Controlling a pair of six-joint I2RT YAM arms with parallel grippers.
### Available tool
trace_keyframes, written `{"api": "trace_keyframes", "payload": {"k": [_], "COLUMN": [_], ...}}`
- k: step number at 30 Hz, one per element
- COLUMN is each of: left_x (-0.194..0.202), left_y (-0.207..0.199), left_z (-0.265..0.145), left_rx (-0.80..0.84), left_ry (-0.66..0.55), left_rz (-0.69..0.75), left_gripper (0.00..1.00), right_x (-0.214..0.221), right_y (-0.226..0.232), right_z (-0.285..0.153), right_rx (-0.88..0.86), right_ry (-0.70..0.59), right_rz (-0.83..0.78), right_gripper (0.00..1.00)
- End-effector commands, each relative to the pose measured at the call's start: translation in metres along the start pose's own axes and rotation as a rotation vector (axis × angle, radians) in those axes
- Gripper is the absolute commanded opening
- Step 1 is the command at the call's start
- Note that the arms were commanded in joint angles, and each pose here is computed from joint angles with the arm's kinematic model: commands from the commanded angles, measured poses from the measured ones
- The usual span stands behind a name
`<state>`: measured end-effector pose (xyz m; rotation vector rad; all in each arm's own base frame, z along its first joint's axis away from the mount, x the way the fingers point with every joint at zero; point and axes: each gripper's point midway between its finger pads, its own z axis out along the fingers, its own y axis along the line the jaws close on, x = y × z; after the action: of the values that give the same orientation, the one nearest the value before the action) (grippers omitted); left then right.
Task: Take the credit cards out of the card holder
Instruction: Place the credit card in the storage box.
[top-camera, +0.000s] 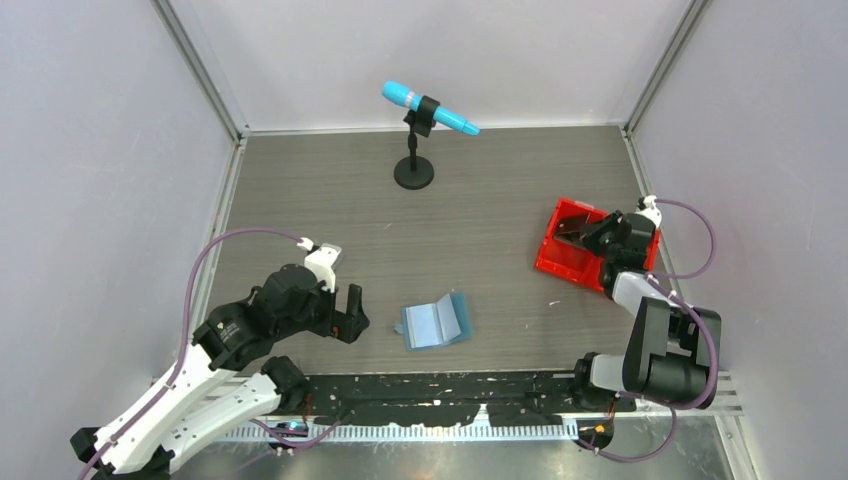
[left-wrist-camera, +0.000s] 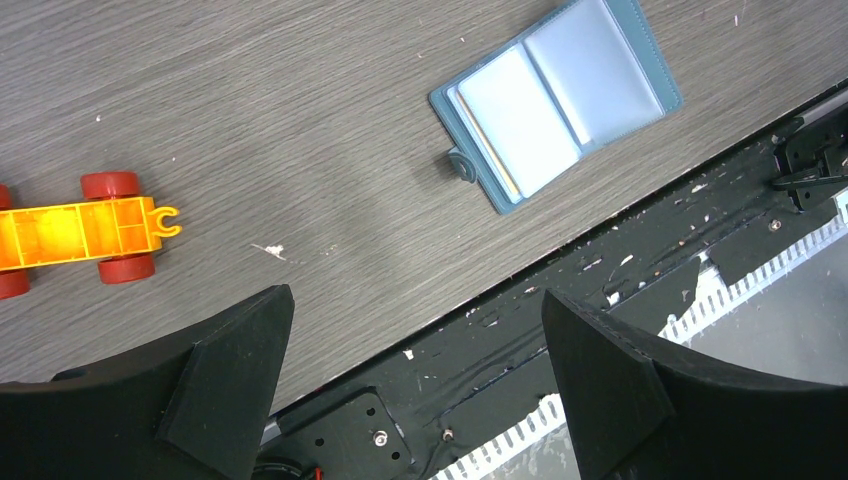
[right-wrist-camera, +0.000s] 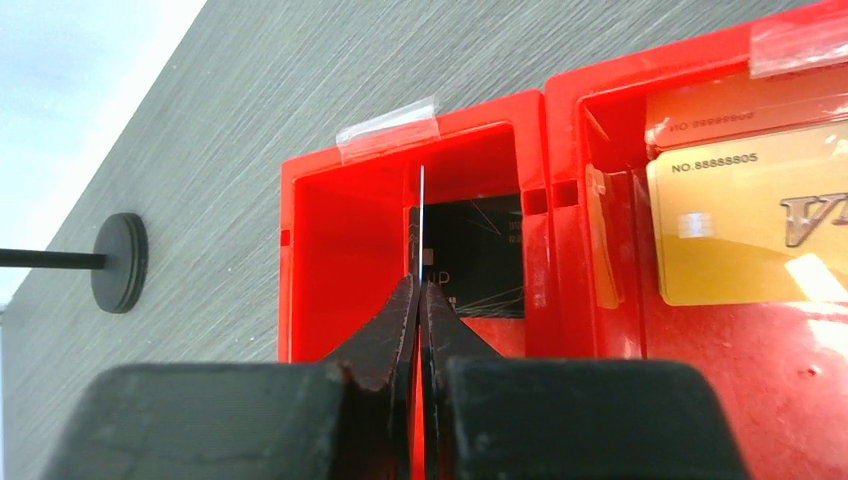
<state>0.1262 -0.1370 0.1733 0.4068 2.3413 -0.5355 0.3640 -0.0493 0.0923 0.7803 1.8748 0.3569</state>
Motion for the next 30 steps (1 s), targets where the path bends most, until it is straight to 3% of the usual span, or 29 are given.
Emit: {"api": "trace_keyframes", "payload": {"k": [1,11,21,30], "left_x": [-0.01,-0.01,-0.011,-0.012], "left_y": [-0.004,-0.002,-0.001,0.0], "left_z": [-0.006,-0.007,-0.008,-0.007], "left_rx": [0.014,0.006,-0.001,-0.01], "left_ry": [-0.032,-0.037,-0.046,-0.045], "left_rz": [0.005,0.002,-0.002,-0.005], "left_gripper": [0.99,0.99,0.99,0.99], "right_x": [-0.019,-0.009,-0.024,-0.056], "right_y": [0.021,0.015,0.004,0.005], "right_z": [0.006,0.015,0.005,-0.014], "right_rx": [-0.106,-0.105,-0.001,0.091], "right_ry": [-0.073,-0.037,-0.056,-0.104], "right_rz": [0.028,0.057,0.007,-0.062], "right_gripper": [0.05,0.07,0.28,0.37]}}
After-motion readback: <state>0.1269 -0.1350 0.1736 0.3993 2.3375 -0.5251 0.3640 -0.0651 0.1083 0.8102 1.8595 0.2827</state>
